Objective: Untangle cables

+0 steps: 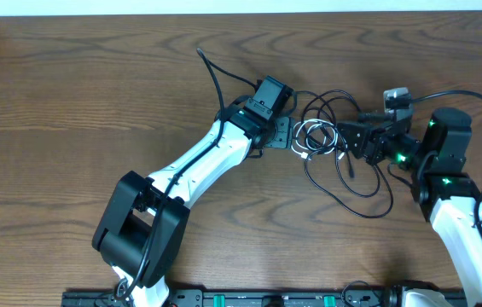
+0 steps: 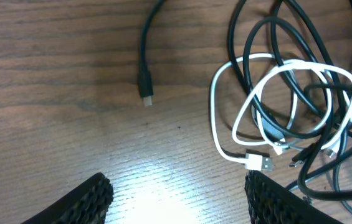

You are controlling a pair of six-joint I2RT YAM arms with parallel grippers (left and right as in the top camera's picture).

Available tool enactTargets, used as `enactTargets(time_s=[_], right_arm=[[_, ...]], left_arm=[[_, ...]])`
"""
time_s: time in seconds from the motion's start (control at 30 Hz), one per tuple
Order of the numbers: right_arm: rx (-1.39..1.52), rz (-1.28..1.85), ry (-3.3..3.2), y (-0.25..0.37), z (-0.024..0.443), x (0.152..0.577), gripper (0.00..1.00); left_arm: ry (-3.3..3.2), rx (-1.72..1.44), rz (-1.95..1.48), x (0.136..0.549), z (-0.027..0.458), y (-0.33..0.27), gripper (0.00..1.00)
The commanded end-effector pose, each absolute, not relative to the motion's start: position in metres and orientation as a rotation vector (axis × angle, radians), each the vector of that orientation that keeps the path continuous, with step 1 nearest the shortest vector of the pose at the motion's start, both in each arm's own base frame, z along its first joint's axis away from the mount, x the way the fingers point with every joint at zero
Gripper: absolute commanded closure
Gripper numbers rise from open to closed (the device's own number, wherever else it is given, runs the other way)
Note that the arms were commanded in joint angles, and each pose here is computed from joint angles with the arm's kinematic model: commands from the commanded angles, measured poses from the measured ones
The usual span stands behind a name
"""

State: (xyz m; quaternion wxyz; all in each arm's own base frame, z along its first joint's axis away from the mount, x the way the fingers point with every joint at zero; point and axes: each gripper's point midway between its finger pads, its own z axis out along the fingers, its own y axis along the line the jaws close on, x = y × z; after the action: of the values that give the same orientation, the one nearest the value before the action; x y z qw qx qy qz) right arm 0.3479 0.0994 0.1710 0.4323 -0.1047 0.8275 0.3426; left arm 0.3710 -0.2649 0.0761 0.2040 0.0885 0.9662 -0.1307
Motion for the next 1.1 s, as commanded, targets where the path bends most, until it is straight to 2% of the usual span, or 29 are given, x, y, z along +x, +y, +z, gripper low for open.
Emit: enactTargets(time_s=[0.0,0.2,0.3,0.4,0.83,1.07], right_arm=[[-0.275,0.820,2.088,0.098,0.161,0.351,0.29],[-0.142,0.585,2.147,0.066,0.144,0.369,0.29],[0.001,0.423,2.169,0.039,0.138,0.378,0.35],[0.118,0.385,2.172,0.027,0.136,0.383,0.39],[0.123,0.772,2.199,0.070,0.096,0.399,0.38],[-0.020,1.010,2.199,0.103,0.094,0.384,0.39]], left_arm=[[2.667,0.286,-0.395,0.370,0.089,-0.267,0.31],[2.668,0.286,-0.395,0.370,0.089,-0.267,0.31],[2.668,0.285,-0.395,0.370,0.089,-0.267,0.31],[2.667,0.285,-0.396,0.370,0.089,-0.267,0.31],[2.668,0.285,-0.396,0.370,0.089,-0.267,0.31],[2.669,0.279,-0.397,0.370,0.089,-0.267,0.31]])
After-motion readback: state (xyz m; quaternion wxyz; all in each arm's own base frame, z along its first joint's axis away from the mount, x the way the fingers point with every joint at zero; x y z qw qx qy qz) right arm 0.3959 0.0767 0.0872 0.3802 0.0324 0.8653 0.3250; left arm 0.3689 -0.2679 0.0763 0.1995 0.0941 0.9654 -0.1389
